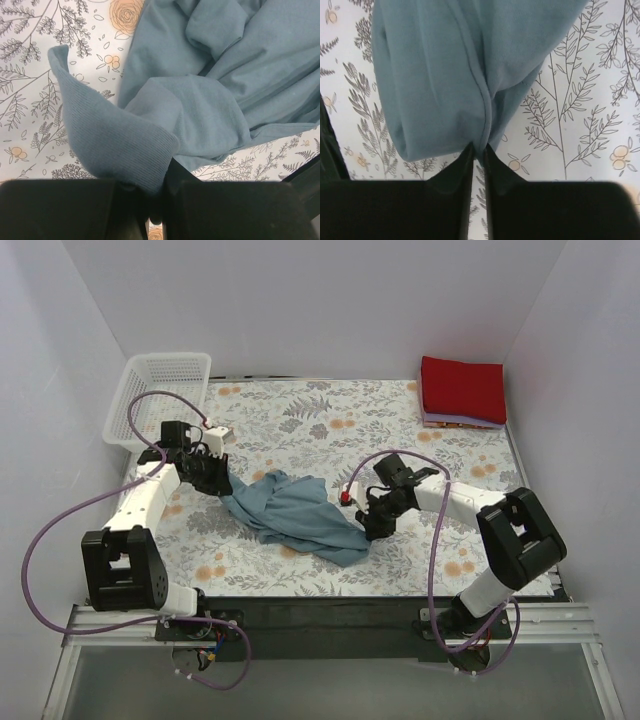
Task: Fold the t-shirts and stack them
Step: Flatten the tshirt out
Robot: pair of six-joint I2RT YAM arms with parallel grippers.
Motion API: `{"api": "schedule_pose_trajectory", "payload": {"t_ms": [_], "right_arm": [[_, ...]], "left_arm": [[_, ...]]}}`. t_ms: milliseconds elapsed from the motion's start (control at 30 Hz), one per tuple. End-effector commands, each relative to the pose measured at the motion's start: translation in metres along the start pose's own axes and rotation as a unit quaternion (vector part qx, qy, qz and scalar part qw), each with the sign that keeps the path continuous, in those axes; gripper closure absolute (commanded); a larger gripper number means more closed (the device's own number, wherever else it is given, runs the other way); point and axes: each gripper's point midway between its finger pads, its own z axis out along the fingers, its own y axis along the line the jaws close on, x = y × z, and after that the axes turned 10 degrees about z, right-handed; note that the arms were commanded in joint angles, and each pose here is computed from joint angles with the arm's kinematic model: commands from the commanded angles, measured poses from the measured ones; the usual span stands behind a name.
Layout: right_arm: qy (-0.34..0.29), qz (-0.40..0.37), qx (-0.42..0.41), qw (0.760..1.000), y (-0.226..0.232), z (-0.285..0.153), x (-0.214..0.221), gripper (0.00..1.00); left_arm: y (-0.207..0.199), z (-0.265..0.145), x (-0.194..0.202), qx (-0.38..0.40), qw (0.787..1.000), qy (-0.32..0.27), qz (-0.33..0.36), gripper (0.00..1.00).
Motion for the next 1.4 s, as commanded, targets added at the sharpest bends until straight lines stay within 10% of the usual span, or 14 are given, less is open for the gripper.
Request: {"api": "schedule_pose_trajectory", "payload": {"t_ms": [0, 367, 500, 900, 1167, 1367], "right_arm": [[-0.029, -0.021, 0.007, 0.999, -0.009, -0.005, -0.026, 0.97], [-0.148, -0.077, 0.346, 0.923, -0.132, -0.295, -0.158, 0.99], [-0.133, -0.125, 0.406, 0.896, -0.116, -0.348, -0.165, 0.99], [0.046, -0.085, 0.193, 0.976, -0.028, -0.185, -0.017, 0.99], [0.127, -0.049, 0.056, 0.989, 0.014, -0.104, 0.021, 0.99], [0.129, -0.034, 0.031, 0.991, 0.025, -0.105, 0.024, 0.48]], "left_arm": [[0.007, -0.012, -0.031, -0.014, 0.999, -0.04, 0.01, 1.0], [0.047, -0.112, -0.268, -0.048, 0.946, -0.277, 0.159, 1.0], [0.03, -0.163, -0.289, -0.07, 0.909, -0.334, 0.239, 1.0], [-0.07, -0.07, -0.021, 0.054, 0.905, -0.194, 0.375, 1.0], [-0.096, -0.048, 0.057, 0.112, 0.892, -0.135, 0.417, 0.55], [-0.098, -0.052, 0.094, 0.159, 0.896, -0.049, 0.413, 0.24]]}}
